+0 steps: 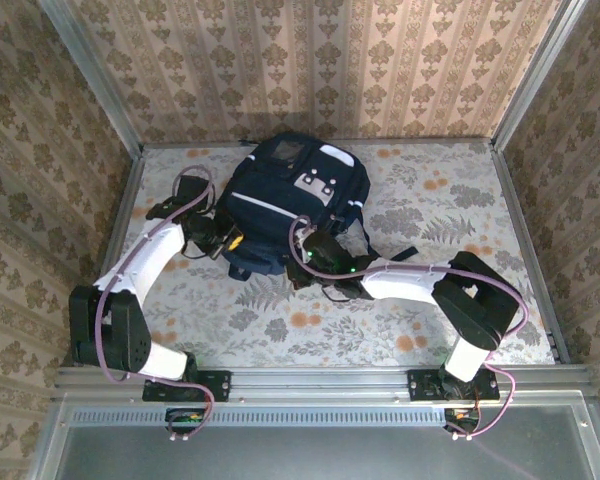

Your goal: Pack the student bag

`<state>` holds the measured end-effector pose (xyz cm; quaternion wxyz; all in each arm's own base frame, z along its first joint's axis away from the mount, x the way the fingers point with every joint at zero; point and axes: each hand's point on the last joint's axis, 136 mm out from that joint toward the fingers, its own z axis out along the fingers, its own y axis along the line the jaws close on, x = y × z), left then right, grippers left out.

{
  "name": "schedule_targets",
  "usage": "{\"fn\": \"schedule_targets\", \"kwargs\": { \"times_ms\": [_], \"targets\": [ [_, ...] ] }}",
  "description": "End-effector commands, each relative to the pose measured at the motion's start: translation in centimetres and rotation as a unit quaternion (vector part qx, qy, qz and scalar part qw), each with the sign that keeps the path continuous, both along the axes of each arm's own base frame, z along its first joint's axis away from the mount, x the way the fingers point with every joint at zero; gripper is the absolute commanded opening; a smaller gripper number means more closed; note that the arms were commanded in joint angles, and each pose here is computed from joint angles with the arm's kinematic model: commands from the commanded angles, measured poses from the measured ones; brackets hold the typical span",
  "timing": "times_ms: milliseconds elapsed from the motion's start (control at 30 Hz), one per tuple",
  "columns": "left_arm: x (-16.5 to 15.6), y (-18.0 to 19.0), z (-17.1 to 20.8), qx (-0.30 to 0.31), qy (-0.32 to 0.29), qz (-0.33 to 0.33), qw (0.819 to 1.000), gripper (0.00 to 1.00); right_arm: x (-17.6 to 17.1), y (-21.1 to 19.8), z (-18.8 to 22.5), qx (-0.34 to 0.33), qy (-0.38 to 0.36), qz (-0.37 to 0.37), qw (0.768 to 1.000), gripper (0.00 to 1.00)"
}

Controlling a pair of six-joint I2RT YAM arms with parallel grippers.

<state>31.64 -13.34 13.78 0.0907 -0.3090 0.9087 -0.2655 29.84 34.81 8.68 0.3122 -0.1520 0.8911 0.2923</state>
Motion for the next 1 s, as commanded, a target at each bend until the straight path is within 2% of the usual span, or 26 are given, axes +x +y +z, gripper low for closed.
{"fn": "schedule_targets", "kwargs": {
  "times_ms": [0,333,500,600,700,767,900,967],
  "targets": [
    [2.1,2.6,2.8,0.026,-0.069,0.031,0.997,0.00,0.9,-4.8,-2.7,-0.055,0.026,-0.050,0.997,0.00],
    [1.7,2.8,2.6,0.021,-0.068,0.032,0.997,0.00,5.9,-12.8,-4.4,-0.084,0.046,-0.155,0.983,0.00],
    [1.5,2.1,2.0,0.019,-0.065,0.024,0.997,0.00,7.2,-13.9,-4.2,-0.097,0.046,-0.175,0.979,0.00],
    [1.4,1.4,1.9,0.017,-0.067,0.014,0.998,0.00,7.6,-14.6,-4.4,-0.110,0.049,-0.186,0.975,0.14],
    [1.3,-0.8,2.3,0.011,-0.086,-0.024,0.996,0.00,7.4,-15.5,-4.3,-0.117,0.047,-0.202,0.971,0.24],
    [1.0,-2.7,2.5,0.011,-0.096,-0.055,0.994,0.00,7.0,-16.1,-3.8,-0.117,0.045,-0.213,0.969,0.38],
    [-0.5,-8.5,1.6,-0.028,-0.083,-0.128,0.988,0.00,5.8,-17.1,-0.8,-0.094,0.030,-0.232,0.968,0.54],
    [-2.2,-12.3,1.2,-0.053,-0.066,-0.185,0.979,0.00,5.1,-18.2,1.4,-0.091,0.006,-0.243,0.966,0.56]
  ]
}}
